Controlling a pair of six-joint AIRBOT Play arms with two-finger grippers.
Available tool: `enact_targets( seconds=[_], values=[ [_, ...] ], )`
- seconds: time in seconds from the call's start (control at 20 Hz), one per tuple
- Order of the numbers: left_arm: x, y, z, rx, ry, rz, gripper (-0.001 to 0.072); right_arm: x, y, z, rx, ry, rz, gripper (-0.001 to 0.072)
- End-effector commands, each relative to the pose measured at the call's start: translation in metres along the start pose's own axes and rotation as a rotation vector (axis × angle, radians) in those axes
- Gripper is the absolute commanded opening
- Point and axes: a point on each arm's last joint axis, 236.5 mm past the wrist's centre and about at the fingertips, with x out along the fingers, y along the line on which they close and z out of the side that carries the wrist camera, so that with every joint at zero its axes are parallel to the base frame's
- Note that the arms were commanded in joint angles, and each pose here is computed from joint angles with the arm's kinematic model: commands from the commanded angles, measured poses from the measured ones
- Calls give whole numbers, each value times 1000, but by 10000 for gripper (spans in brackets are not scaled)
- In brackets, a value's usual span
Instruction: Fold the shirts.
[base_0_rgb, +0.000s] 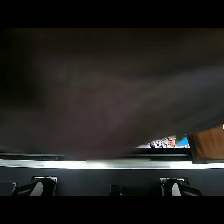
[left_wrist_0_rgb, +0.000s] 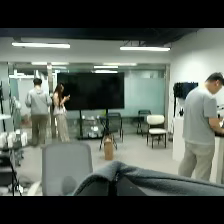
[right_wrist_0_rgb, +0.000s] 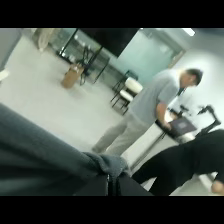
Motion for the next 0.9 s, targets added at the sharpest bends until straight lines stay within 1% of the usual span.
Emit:
enact_targets(
  seconds=[0.0,0.1,0.2,0.25,0.3,0.4,0.45,0.55,0.6,0.75,0.85],
  values=[
    [33,18,-50,-38,173,2,31,35,24,-52,35,183,134,58],
    [64,33,-116,-85,387,-18,30,77,66,-122,82,407,347,57],
    [91,51,-215,-139,677,-57,30,106,119,-207,129,675,606,57],
    [100,59,-265,-185,801,-71,30,120,142,-246,168,782,710,57],
    [105,66,-316,-235,915,-78,30,136,167,-281,203,864,784,57],
    [102,76,-426,-369,1131,-67,30,166,226,-348,213,1010,899,57],
    [97,79,-478,-432,1213,-49,31,183,256,-371,210,1049,928,57],
    [87,83,-559,-492,1309,-19,32,228,306,-410,182,1050,883,58],
    [86,86,-589,-516,1338,0,32,250,321,-424,188,1038,821,58],
    [111,99,-638,-547,1304,53,32,314,338,-426,294,887,641,58],
    [142,110,-648,-561,1199,95,32,353,323,-412,372,754,502,58]
  ],
)
